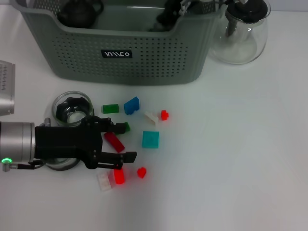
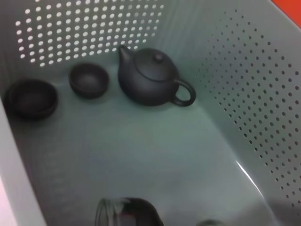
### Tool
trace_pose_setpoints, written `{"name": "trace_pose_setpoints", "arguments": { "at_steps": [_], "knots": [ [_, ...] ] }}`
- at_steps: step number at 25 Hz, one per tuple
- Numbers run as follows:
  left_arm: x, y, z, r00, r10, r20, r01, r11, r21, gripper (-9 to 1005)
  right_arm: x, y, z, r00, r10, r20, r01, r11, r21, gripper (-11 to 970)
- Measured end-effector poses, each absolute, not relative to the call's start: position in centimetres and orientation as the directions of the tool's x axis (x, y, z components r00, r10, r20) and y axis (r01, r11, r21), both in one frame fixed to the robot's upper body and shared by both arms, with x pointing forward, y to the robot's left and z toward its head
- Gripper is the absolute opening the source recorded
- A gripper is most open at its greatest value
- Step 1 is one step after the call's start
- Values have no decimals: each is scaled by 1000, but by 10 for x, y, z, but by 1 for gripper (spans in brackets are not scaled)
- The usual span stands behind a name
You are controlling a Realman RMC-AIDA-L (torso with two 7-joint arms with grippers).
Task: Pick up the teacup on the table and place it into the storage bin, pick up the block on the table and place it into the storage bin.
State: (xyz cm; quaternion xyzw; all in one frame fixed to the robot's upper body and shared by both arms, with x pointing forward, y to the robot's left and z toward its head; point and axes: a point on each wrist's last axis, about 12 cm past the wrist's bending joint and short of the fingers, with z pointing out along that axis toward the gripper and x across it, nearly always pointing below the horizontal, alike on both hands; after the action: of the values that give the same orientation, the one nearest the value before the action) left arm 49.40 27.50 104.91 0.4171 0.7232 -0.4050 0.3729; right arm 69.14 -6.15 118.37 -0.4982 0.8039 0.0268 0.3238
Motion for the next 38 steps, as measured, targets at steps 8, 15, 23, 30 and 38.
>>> {"name": "trace_pose_setpoints", "arguments": {
  "at_steps": [8,15,23,30,38],
  "knots": [
    [493,275,1049,-376,298,-877,906,319,-279,841,692,-59,1190,-284,-774,-565,-815,506,-283,504],
    [493,276,1051,-377,298,-877,906,317,-281,841,683,-64,1234,-232,-707,-668,-820,512,-258,524],
    [492,278,1053,-375,293,-879,907,310,-284,841,653,-93,1275,-160,-525,-836,-834,525,-170,567],
    [488,296,1064,-364,222,-905,898,342,-277,842,615,-122,1268,-115,-428,-896,-893,439,-95,712],
    [480,334,1079,-345,157,-925,861,447,-245,842,571,-162,1250,-84,-332,-940,-976,218,11,902]
  ]
}}
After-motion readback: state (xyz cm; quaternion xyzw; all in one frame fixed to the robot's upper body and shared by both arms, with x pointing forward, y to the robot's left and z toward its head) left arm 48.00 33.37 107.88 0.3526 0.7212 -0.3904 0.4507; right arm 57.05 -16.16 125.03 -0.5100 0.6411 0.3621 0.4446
